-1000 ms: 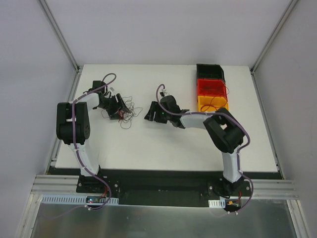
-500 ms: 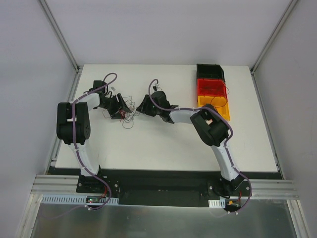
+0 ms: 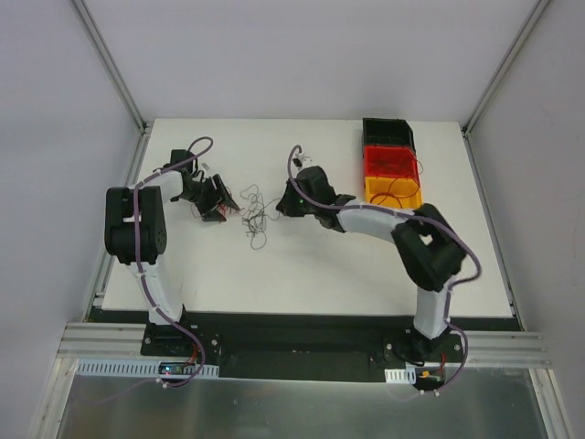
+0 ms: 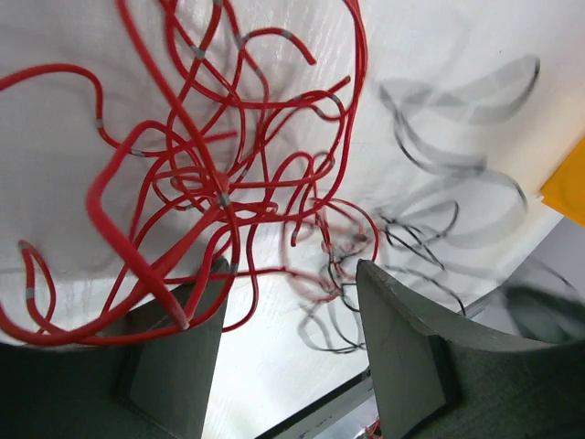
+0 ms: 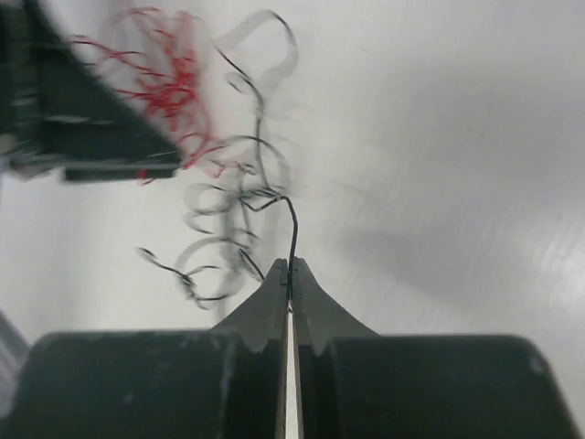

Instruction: Untangle the cables

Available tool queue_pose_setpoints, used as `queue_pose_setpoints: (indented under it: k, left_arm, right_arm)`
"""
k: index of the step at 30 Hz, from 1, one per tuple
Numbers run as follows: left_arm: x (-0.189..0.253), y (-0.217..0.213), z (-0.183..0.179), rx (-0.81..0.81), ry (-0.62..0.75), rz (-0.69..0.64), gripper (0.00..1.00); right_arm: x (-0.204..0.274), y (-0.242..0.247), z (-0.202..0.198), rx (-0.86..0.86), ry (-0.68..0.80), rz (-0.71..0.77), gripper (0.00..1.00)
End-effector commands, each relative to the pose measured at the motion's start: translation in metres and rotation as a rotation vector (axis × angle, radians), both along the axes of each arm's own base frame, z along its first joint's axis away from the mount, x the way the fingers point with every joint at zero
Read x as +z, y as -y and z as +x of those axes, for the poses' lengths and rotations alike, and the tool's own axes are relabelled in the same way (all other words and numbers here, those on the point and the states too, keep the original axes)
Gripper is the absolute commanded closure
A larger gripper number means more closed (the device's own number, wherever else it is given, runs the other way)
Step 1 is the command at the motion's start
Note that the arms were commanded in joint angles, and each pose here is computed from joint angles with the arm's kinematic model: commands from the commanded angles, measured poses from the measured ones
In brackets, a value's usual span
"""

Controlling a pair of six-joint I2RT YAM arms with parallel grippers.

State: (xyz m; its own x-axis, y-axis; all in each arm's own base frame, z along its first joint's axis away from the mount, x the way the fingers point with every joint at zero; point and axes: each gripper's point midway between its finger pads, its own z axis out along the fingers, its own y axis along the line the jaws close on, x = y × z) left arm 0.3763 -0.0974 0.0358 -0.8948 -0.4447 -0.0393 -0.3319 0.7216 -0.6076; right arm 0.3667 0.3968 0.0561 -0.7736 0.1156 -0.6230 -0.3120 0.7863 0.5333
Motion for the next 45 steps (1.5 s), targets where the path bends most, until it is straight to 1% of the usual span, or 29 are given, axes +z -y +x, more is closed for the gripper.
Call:
queue_pose_setpoints:
  k: [1, 5, 8, 9, 12, 14, 17, 20, 23, 25, 26, 29, 32, 33, 34, 35, 36, 38, 40, 41, 43, 45]
  left_arm:
    - [-0.014, -0.016, 0.002, 0.037, -0.055, 0.044, 0.42]
    - [-0.021, -0.023, 0.003, 0.041, -0.071, 0.057, 0.42]
    - [-0.022, -0.030, 0.003, 0.043, -0.067, 0.077, 0.45]
    - [-0.021, -0.033, 0.003, 0.045, -0.064, 0.083, 0.45]
    - [-0.004, -0.037, 0.008, 0.027, -0.008, 0.108, 0.47]
    - [0.014, -0.036, 0.011, -0.002, 0.055, 0.106, 0.47]
    - [0.050, -0.028, 0.011, -0.068, 0.184, 0.097, 0.46]
    - [0.090, -0.010, 0.006, -0.147, 0.325, 0.064, 0.40]
    - [0.127, 0.012, -0.004, -0.228, 0.465, 0.016, 0.34]
    - [0.147, 0.022, -0.009, -0.270, 0.565, 0.015, 0.32]
    - [0.155, 0.033, -0.013, -0.308, 0.610, 0.006, 0.31]
    - [0.181, 0.061, -0.027, -0.405, 0.721, -0.068, 0.29]
    - [0.193, 0.095, -0.047, -0.504, 0.736, -0.171, 0.29]
    - [0.196, 0.105, -0.054, -0.519, 0.724, -0.199, 0.31]
    - [0.197, 0.111, -0.058, -0.514, 0.707, -0.213, 0.38]
    - [0.195, 0.118, -0.064, -0.513, 0.688, -0.221, 0.52]
    - [0.190, 0.124, -0.069, -0.503, 0.658, -0.226, 0.56]
    - [0.182, 0.141, -0.085, -0.540, 0.643, -0.240, 0.53]
    - [0.166, 0.151, -0.097, -0.560, 0.618, -0.216, 0.45]
    - [0.159, 0.156, -0.104, -0.571, 0.606, -0.225, 0.41]
    - [0.149, 0.162, -0.112, -0.569, 0.580, -0.268, 0.38]
    - [0.148, 0.169, -0.117, -0.581, 0.602, -0.319, 0.36]
  right_arm:
    - [0.164, 0.024, -0.020, 0.082, 0.326, 0.099, 0.99]
    - [0.227, 0.061, -0.046, 0.064, 0.448, 0.106, 1.00]
    - [0.268, 0.091, -0.053, 0.019, 0.540, 0.056, 1.00]
    - [0.279, 0.097, -0.055, 0.017, 0.567, 0.047, 0.99]
    - [0.293, 0.101, -0.062, 0.055, 0.568, 0.043, 1.00]
    - [0.286, 0.094, -0.066, 0.091, 0.545, 0.058, 1.00]
    - [0.247, 0.085, -0.062, 0.104, 0.453, 0.039, 1.00]
    - [0.195, 0.078, -0.064, 0.176, 0.336, -0.002, 1.00]
    - [0.166, 0.082, -0.066, 0.212, 0.247, -0.004, 1.00]
    - [0.158, 0.090, -0.065, 0.202, 0.227, -0.008, 1.00]
    - [0.160, 0.094, -0.065, 0.194, 0.231, -0.006, 1.00]
    - [0.167, 0.102, -0.065, 0.186, 0.241, 0.016, 1.00]
    - [0.178, 0.109, -0.064, 0.165, 0.252, 0.043, 1.00]
    - [0.184, 0.110, -0.063, 0.157, 0.261, 0.057, 0.99]
    - [0.187, 0.111, -0.064, 0.159, 0.263, 0.071, 1.00]
    - [0.193, 0.113, -0.064, 0.156, 0.273, 0.086, 1.00]
    - [0.197, 0.114, -0.064, 0.159, 0.280, 0.095, 1.00]
    - [0.207, 0.117, -0.067, 0.165, 0.298, 0.114, 1.00]
    - [0.215, 0.120, -0.071, 0.168, 0.313, 0.130, 1.00]
    - [0.217, 0.123, -0.073, 0.168, 0.318, 0.136, 1.00]
    - [0.223, 0.126, -0.076, 0.163, 0.334, 0.147, 1.00]
    - [0.227, 0.130, -0.079, 0.160, 0.347, 0.153, 1.00]
